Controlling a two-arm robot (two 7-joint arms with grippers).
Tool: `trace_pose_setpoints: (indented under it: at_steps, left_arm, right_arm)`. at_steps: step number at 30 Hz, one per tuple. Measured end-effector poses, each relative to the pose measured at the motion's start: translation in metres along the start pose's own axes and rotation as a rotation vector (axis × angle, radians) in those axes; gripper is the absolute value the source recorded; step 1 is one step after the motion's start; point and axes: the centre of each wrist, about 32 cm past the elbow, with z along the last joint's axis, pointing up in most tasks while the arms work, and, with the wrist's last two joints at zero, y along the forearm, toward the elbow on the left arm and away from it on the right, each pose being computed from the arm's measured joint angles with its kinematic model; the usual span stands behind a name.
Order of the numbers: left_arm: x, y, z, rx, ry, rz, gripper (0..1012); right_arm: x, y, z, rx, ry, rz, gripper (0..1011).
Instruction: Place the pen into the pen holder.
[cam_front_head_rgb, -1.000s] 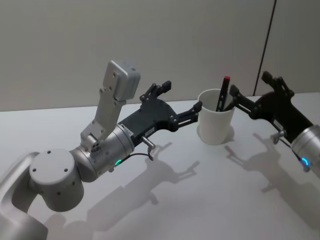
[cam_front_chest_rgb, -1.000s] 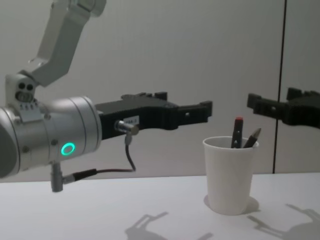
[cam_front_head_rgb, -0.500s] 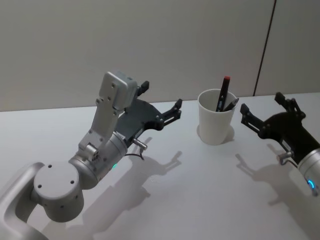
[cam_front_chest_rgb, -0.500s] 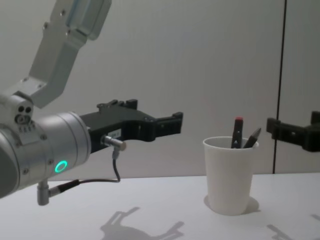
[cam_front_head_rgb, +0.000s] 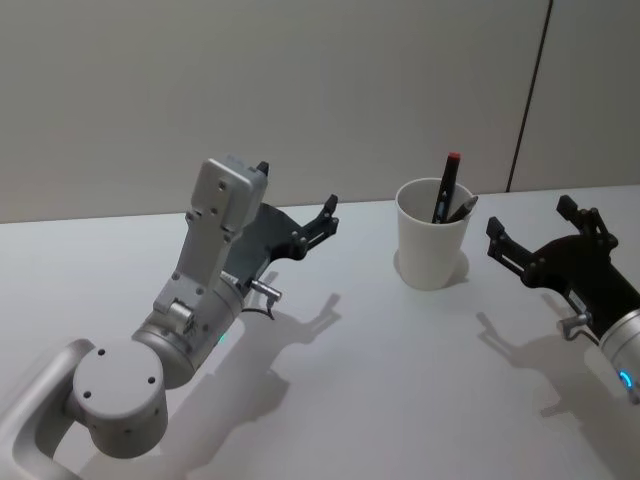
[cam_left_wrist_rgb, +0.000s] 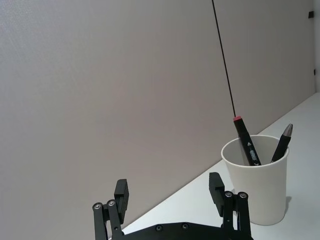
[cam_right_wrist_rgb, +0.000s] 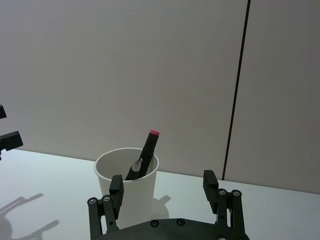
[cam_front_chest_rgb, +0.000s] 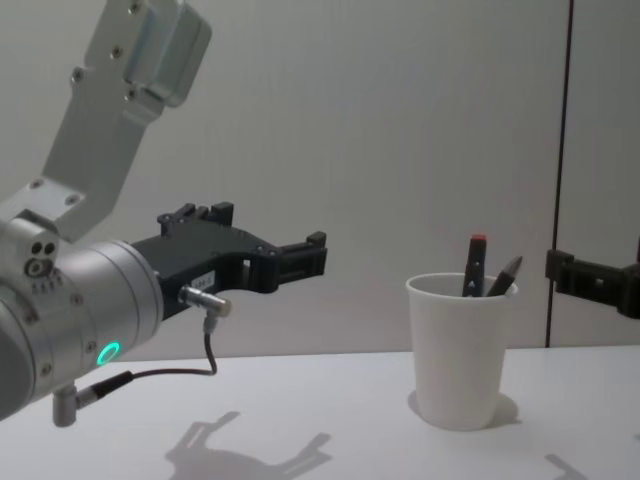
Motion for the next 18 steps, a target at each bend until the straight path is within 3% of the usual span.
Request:
trace_pose_setpoints:
  at_steps: [18]
  left_arm:
    - [0.0001, 0.0, -0.0001, 0.0, -0.001, 0.003, 1001]
  right_arm:
    - [-0.0004, 0.0, 0.0, 0.0, 0.001, 0.001, 1001]
